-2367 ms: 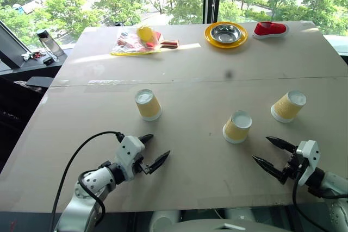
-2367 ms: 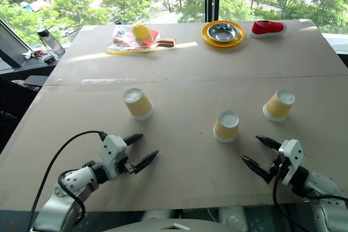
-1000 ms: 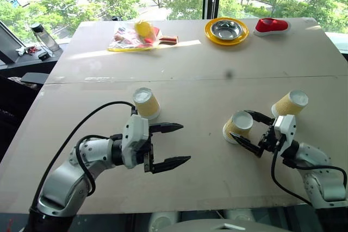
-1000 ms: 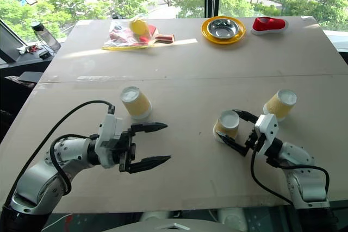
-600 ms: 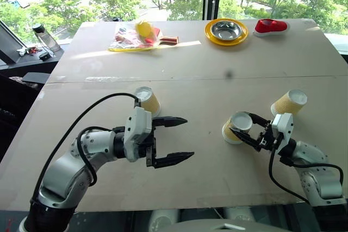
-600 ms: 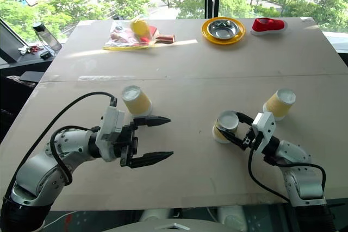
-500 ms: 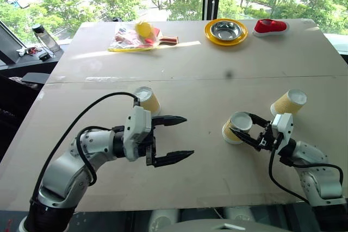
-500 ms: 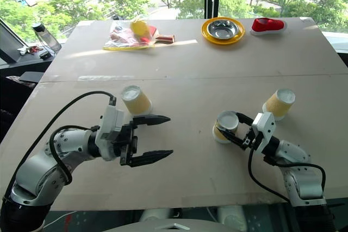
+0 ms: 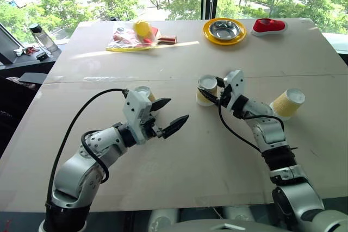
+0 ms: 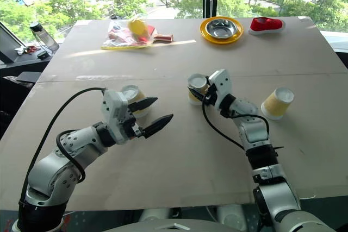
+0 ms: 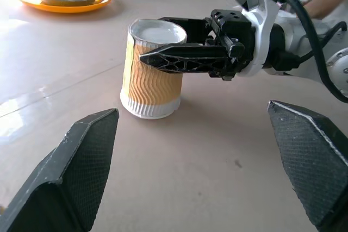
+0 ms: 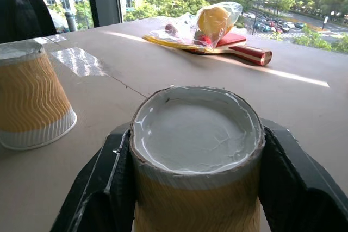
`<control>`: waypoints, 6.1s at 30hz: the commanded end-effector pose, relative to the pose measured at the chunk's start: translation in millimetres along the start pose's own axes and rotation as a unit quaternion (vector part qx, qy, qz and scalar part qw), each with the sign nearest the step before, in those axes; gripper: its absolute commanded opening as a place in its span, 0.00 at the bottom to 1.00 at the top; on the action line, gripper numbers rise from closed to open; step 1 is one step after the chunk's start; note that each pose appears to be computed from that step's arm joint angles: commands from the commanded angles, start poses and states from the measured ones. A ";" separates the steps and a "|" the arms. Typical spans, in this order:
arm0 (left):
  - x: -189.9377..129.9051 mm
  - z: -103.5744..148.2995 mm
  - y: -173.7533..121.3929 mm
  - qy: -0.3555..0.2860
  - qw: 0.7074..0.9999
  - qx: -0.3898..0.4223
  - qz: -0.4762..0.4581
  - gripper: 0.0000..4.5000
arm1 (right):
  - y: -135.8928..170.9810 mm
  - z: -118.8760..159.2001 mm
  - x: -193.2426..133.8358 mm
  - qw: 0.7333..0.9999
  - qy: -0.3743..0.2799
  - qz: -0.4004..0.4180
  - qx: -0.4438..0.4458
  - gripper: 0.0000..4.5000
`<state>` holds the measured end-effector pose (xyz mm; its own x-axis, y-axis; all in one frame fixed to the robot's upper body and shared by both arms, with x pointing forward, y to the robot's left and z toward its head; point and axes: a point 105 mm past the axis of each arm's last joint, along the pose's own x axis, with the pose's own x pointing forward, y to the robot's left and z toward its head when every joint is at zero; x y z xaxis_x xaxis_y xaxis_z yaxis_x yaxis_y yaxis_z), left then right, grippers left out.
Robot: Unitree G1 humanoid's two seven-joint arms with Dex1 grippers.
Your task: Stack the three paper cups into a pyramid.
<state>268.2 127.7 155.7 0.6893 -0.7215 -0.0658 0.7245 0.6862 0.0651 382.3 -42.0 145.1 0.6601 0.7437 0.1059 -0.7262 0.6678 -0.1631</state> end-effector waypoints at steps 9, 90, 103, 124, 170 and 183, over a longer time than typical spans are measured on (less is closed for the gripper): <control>10.8 14.7 4.7 -0.028 0.999 0.030 0.016 1.00 | -18.5 10.7 -1.8 0.999 -0.028 -0.041 -0.016 0.99; 21.5 15.3 -19.3 -0.080 0.996 0.041 -0.003 1.00 | -28.0 9.1 -29.8 0.991 -0.028 -0.133 0.014 0.98; -40.7 3.3 0.0 -0.106 0.964 0.095 0.223 1.00 | -30.6 40.3 -119.4 0.995 -0.058 -0.064 -0.045 0.98; -16.8 -35.0 65.8 -0.079 0.944 0.080 0.312 1.00 | 58.1 48.4 -157.1 0.985 -0.049 0.162 0.024 0.98; 166.5 109.5 -1.4 -0.155 0.963 0.126 -0.179 0.47 | 20.6 79.9 -163.0 0.991 -0.119 -0.055 -0.009 1.00; 161.9 94.7 19.0 -0.121 0.972 0.142 -0.139 0.47 | 21.2 78.3 -164.9 0.991 -0.116 -0.059 -0.006 1.00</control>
<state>394.4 11.9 231.4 0.4205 -0.9037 0.0810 0.8438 0.4223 0.3312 248.5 -149.0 189.3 0.7004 0.6421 0.3117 -0.6427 0.7573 -0.1160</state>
